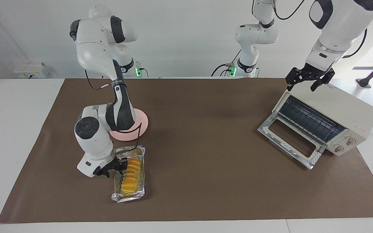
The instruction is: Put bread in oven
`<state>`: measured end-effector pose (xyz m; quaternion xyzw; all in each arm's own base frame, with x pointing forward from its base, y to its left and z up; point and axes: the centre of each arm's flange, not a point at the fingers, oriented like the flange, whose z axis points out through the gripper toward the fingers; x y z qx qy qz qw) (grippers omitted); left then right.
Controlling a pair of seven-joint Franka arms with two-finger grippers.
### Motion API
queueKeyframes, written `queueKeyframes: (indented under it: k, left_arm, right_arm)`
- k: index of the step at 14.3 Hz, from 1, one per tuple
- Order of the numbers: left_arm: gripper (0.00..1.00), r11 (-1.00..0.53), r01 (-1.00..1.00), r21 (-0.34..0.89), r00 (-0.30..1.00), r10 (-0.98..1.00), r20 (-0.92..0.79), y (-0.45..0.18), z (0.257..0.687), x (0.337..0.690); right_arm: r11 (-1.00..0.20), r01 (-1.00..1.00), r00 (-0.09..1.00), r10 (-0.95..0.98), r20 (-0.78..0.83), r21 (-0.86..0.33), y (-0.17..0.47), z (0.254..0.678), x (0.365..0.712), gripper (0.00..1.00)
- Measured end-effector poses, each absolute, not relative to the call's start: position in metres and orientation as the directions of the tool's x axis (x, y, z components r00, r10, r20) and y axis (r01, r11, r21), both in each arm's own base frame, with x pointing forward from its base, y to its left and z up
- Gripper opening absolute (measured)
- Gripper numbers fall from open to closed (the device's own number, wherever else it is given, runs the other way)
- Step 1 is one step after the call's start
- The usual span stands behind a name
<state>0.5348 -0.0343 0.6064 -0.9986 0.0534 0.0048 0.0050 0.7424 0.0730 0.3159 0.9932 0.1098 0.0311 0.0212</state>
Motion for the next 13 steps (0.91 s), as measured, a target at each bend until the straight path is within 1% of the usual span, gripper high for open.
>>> queueKeyframes:
  k: [3, 4, 5, 8, 10, 12, 13]
  left_arm:
    - [1.0, -0.994, -0.107, -0.009, 0.994, -0.107, -0.01, -0.034, 0.606, 0.535]
    - [1.0, -0.994, -0.107, -0.009, 0.994, -0.107, -0.01, -0.034, 0.606, 0.535]
    - [1.0, -0.994, -0.107, -0.009, 0.994, -0.107, -0.01, -0.034, 0.606, 0.535]
    - [1.0, -0.994, -0.107, -0.009, 0.994, -0.107, -0.01, -0.034, 0.606, 0.535]
    - [1.0, -0.994, -0.107, -0.009, 0.994, -0.107, -0.01, -0.034, 0.606, 0.535]
    - [1.0, -0.994, -0.107, -0.009, 0.994, -0.107, -0.01, -0.034, 0.606, 0.535]
    - [1.0, -0.994, -0.107, -0.009, 0.994, -0.107, -0.01, -0.034, 0.606, 0.535]
  right_arm:
    - [-0.975, 0.217, 0.974, 0.22, 0.061, 0.049, 0.074, 0.316, 0.743, 0.19]
    - [-0.975, 0.218, 0.973, 0.221, 0.065, 0.048, 0.074, 0.316, 0.743, 0.06]
    - [-0.975, 0.219, 0.973, 0.221, 0.067, 0.048, 0.075, 0.316, 0.743, 0.02]
    - [-0.975, 0.219, 0.973, 0.221, 0.063, 0.047, 0.075, 0.318, 0.742, 0.02]
    - [-0.975, 0.219, 0.975, 0.221, 0.037, 0.044, 0.076, 0.329, 0.738, 0.02]
    - [-0.977, 0.214, 0.977, 0.214, -0.002, 0.02, 0.079, 0.357, 0.728, 0.02]
    - [-0.978, 0.208, 0.978, 0.208, -0.011, -0.003, 0.082, 0.378, 0.721, 0.02]
